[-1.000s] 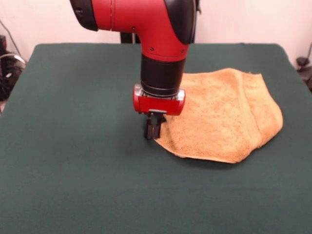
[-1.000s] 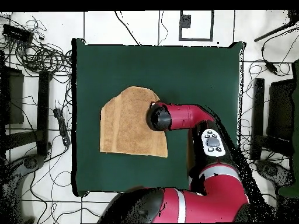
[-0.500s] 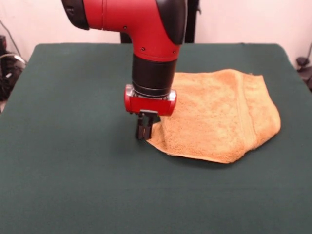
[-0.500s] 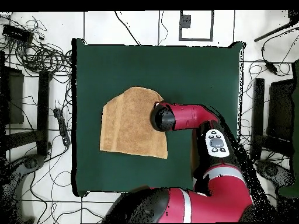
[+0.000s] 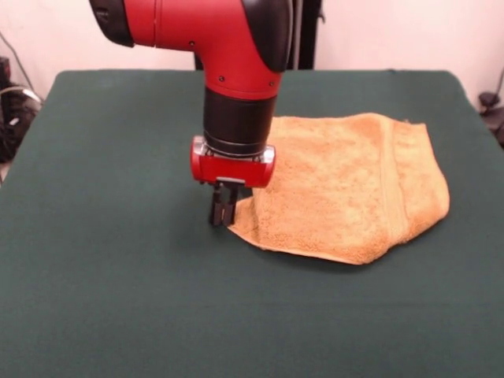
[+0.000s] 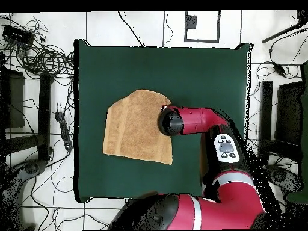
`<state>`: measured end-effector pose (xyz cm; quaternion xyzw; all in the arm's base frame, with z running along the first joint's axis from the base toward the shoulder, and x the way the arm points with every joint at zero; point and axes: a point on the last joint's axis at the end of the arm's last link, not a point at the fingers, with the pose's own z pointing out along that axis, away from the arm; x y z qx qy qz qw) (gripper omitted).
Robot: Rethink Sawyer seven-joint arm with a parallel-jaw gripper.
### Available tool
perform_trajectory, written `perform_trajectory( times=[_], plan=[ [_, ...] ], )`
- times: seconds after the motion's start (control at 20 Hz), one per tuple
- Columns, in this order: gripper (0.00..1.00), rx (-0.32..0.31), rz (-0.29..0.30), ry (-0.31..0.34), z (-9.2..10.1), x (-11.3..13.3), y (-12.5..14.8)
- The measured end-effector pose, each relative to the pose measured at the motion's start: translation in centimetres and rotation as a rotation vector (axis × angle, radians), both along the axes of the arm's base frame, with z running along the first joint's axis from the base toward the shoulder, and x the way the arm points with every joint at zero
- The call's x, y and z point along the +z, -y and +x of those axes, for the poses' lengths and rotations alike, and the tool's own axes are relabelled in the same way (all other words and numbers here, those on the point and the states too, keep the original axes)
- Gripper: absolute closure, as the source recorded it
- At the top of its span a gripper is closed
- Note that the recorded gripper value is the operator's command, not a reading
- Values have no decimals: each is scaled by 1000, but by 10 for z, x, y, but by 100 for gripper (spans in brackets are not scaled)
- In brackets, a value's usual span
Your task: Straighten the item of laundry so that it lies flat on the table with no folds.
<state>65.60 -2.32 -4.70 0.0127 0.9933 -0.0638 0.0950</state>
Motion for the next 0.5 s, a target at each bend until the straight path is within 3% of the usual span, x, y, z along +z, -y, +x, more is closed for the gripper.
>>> perform_trajectory(
  times=[0.5],
  plan=[
    [100,13,-14,1,-2,0,8]
  ],
)
